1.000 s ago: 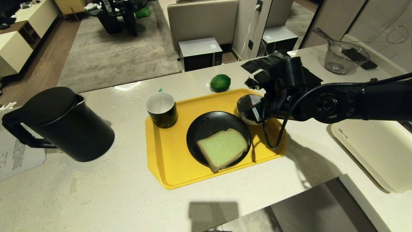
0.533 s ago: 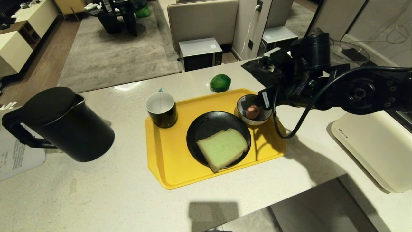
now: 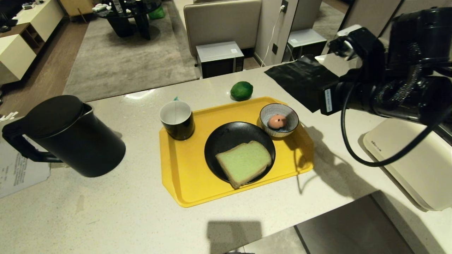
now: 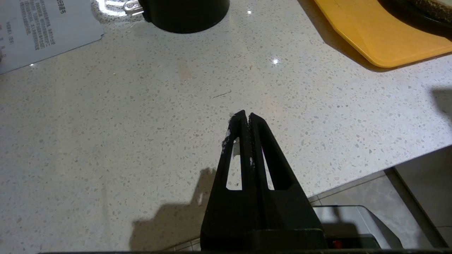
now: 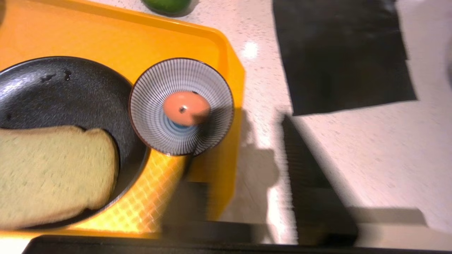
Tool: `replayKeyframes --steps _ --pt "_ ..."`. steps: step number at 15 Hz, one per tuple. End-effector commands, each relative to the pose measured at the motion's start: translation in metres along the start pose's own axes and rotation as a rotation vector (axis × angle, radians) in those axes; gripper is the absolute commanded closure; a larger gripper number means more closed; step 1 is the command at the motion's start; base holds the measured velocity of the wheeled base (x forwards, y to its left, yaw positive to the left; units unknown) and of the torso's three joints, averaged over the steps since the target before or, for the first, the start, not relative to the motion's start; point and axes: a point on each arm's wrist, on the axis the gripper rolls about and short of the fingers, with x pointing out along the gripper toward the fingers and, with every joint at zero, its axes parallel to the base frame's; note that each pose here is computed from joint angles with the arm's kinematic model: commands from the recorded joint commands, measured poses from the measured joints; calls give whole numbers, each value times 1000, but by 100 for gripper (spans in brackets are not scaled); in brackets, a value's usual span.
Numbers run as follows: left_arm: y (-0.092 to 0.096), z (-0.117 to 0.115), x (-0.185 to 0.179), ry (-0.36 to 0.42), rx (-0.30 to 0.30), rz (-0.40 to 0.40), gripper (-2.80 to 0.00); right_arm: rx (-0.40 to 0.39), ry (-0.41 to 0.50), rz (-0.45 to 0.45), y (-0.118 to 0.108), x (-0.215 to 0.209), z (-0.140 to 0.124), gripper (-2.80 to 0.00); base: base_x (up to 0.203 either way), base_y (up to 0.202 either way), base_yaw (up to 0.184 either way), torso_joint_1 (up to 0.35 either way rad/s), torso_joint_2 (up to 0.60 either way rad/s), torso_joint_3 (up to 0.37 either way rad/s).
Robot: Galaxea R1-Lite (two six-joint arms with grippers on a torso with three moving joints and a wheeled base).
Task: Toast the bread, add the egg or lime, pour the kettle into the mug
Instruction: Pick up the kettle
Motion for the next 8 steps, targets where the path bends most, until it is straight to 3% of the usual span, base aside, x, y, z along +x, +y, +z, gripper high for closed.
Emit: replayKeyframes --steps 1,5,8 --pt "0 0 0 -1 0 1 0 26 -78 -27 -19 -49 9 0 0 0 0 0 0 0" --pt "0 0 0 -1 0 1 0 60 -155 -83 -45 -113 4 0 0 0 0 0 0 0" --pt "0 0 0 -1 0 1 0 83 -199 -120 -60 -166 -16 0 0 0 0 0 0 0"
